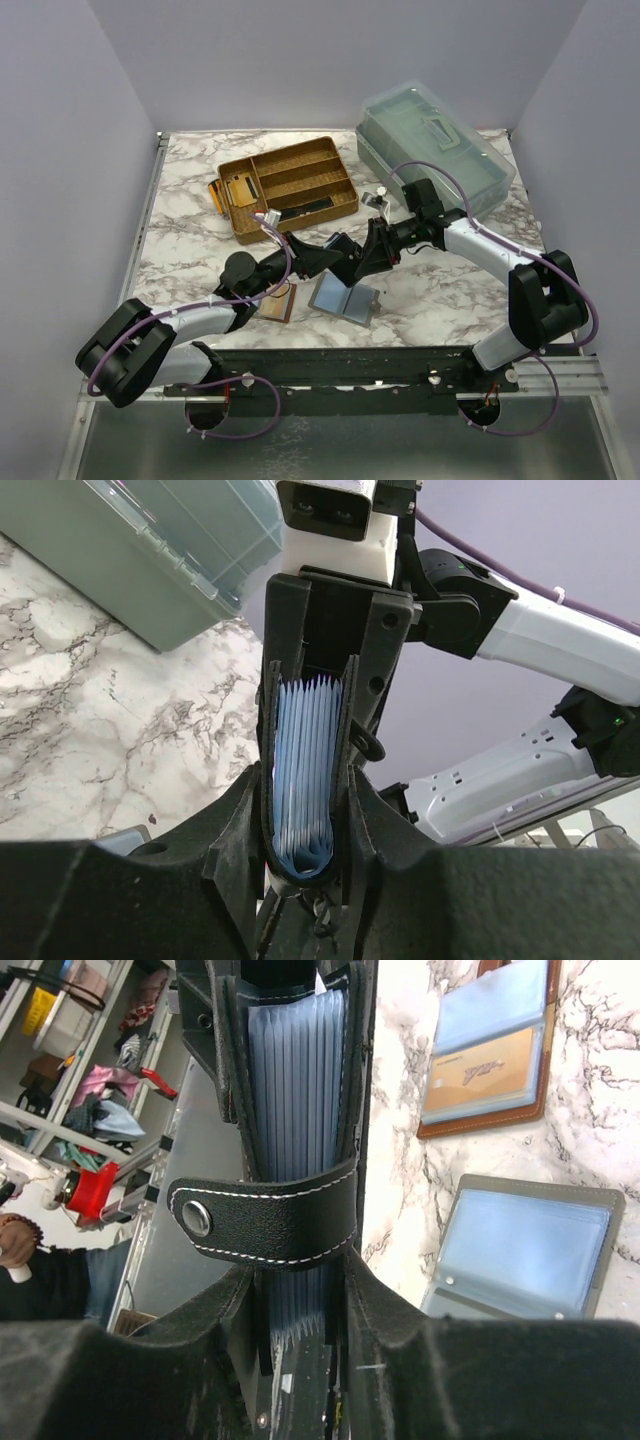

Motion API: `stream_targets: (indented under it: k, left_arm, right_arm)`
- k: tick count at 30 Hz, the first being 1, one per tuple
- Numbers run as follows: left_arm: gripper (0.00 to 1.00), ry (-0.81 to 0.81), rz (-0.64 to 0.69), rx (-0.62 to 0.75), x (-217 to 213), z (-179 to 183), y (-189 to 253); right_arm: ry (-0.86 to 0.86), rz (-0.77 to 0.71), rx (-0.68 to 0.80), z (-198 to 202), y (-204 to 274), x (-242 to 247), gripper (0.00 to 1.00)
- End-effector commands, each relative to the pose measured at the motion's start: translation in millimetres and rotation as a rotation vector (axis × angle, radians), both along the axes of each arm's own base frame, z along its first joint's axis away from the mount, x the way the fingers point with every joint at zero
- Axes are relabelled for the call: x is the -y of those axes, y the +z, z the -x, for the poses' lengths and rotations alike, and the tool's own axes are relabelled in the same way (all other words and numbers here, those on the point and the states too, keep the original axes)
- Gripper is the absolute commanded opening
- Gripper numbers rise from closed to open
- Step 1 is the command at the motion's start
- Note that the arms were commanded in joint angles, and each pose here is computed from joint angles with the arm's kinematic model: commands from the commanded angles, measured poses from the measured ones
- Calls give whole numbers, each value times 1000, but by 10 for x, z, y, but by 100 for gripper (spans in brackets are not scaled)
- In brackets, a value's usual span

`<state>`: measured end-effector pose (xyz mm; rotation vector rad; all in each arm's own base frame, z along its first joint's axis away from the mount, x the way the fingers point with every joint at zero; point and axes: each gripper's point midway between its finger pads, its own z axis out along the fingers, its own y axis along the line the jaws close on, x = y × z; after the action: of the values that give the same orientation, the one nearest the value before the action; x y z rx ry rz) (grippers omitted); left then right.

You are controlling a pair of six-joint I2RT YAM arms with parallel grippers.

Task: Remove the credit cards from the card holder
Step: Open the card holder.

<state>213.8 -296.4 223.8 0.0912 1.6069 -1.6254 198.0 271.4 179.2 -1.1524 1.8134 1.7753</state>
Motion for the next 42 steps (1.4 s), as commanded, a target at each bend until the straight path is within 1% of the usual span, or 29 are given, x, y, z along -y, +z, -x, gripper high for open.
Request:
stream_targets:
  k: [1, 5, 8, 13, 18, 20, 24, 27, 31, 33, 36, 40, 42]
  left_arm:
    - [0, 18, 62, -28, -24, 0, 121]
    - [0, 32, 91, -118, 28, -54, 96]
    - [0, 54, 104, -140, 46, -73, 95]
    - [0, 55, 107, -120, 27, -41, 138]
    - [0, 63, 72, -64, -59, 49, 86]
    - [0, 30, 56, -27, -51, 117, 98]
    - [0, -59, 34, 67, 8, 259, 198]
    - [0, -120, 22, 140, 53, 339, 285]
    - [0, -194, 16, 198, 120, 411, 361]
    - [0, -199, 22, 215, 131, 405, 390]
    - [0, -175, 30, 234, 114, 352, 424]
    - [0, -165, 54, 239, 95, 319, 467]
    - [0, -160, 68, 243, 77, 313, 489]
  right_arm:
    - [-76, 24, 159, -278, 122, -26, 39]
    - [-105, 53, 186, -436, 167, -59, 53]
    - [-132, 71, 189, -547, 183, -82, 58]
    - [-238, 117, 181, -747, 156, -38, 56]
    - [-302, 75, 144, -833, 266, 165, 56]
    - [-281, 51, 138, -779, 280, 168, 56]
    - [-197, -8, 56, -613, 337, 145, 55]
    - [-129, -54, 24, -488, 408, 147, 55]
    - [-80, -94, 21, -372, 507, 144, 57]
    - [-68, -98, 16, -336, 506, 139, 56]
    - [-52, -105, 7, -270, 502, 145, 53]
    - [-57, -108, 28, -235, 533, 157, 37]
    - [-59, -114, 46, -225, 582, 161, 26]
